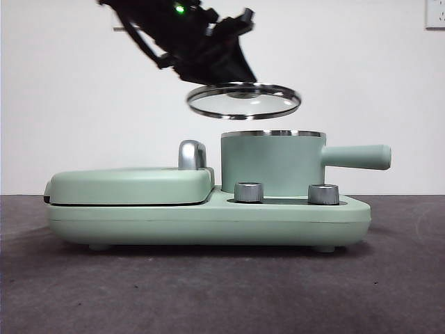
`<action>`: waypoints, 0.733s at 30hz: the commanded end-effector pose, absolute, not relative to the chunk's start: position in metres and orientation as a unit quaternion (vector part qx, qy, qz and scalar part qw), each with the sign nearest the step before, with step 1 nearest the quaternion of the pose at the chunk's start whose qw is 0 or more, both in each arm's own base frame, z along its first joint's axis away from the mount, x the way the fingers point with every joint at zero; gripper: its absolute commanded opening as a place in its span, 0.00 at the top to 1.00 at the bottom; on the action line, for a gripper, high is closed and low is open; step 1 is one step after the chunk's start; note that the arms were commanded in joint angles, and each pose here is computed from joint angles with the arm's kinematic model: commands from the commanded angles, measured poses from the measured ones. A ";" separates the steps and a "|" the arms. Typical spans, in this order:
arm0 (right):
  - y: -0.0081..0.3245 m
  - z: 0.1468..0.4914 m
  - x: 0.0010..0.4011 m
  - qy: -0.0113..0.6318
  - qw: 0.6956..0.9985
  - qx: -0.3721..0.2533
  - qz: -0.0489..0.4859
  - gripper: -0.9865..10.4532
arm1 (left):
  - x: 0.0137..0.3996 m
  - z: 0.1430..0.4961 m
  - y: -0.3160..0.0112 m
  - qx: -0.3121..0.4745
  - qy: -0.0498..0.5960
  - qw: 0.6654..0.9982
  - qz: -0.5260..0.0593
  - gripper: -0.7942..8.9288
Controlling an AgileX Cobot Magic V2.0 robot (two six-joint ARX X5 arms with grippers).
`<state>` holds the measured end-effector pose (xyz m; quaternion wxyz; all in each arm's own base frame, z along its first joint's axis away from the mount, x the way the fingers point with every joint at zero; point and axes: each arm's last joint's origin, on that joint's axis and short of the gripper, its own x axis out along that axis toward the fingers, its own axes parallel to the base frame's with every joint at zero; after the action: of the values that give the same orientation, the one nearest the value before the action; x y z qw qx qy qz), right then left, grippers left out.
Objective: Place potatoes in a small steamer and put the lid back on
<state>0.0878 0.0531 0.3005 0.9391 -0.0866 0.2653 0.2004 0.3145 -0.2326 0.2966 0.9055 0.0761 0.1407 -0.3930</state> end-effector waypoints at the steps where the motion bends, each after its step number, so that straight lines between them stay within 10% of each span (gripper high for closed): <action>1: 0.054 0.301 0.088 0.265 0.938 -0.092 0.203 0.60 | 0.328 0.307 -0.249 0.073 0.108 0.907 -0.401 0.90; 22: 0.054 0.301 0.088 0.264 0.938 -0.097 0.205 0.60 | 0.357 0.286 -0.274 0.097 0.100 0.903 -0.407 0.90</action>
<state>0.0873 0.0528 0.2996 0.9371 -0.0937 0.2692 0.2017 0.3539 -0.2664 0.2791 0.9023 0.0952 0.1277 -0.4006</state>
